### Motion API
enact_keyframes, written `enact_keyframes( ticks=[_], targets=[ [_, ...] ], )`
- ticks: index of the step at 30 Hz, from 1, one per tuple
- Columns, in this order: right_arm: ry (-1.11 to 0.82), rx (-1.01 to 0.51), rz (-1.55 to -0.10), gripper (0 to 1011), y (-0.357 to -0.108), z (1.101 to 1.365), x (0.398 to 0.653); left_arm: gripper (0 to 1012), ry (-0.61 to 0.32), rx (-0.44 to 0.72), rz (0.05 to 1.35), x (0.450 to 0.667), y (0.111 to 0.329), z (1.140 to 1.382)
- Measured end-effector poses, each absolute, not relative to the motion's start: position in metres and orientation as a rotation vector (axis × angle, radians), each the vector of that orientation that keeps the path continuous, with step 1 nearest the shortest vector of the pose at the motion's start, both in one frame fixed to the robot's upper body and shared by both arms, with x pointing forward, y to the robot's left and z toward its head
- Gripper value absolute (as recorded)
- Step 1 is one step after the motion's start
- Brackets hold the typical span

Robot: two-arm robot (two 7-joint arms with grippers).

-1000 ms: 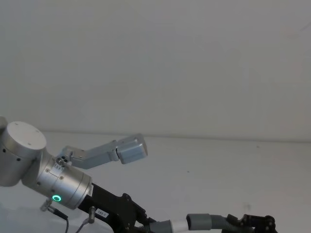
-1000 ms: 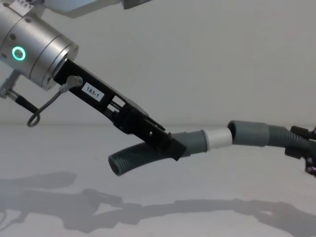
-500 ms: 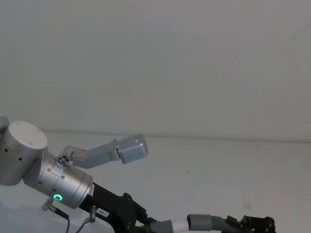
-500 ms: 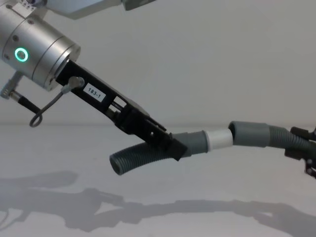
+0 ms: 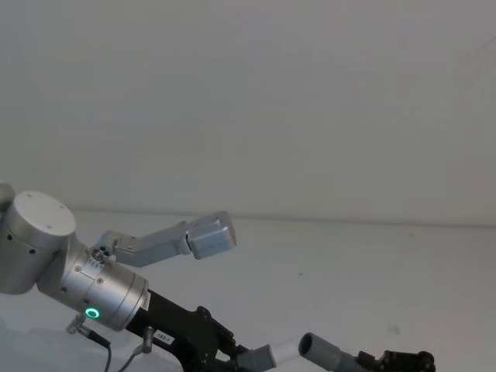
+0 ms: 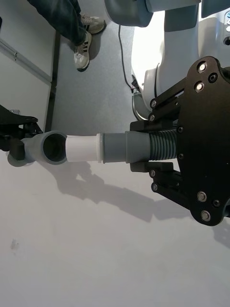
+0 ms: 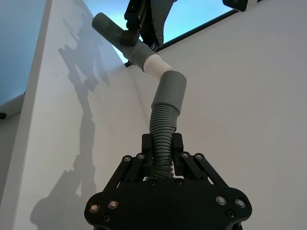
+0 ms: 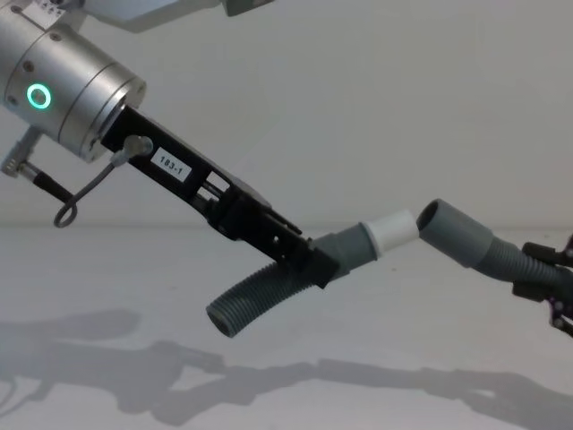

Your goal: Use both hands to pick up one end of the pipe from the table, align the ends, and insert them.

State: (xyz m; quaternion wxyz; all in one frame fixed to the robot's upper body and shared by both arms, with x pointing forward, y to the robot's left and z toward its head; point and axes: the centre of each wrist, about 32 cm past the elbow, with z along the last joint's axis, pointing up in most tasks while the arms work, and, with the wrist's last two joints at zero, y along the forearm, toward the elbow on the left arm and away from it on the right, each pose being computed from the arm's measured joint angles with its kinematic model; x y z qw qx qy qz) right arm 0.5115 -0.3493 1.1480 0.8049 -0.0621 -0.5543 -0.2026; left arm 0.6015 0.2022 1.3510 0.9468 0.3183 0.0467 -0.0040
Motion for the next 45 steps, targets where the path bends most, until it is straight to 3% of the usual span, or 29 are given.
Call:
enact_keyframes(
  ticks=[45],
  targets=[
    [-1.085, -0.195, -0.495, 215, -0.3419, 1.1519, 0.5113, 322, 0.120, 0.672, -0.022, 0.5972, 0.2046, 1.3521]
  ],
)
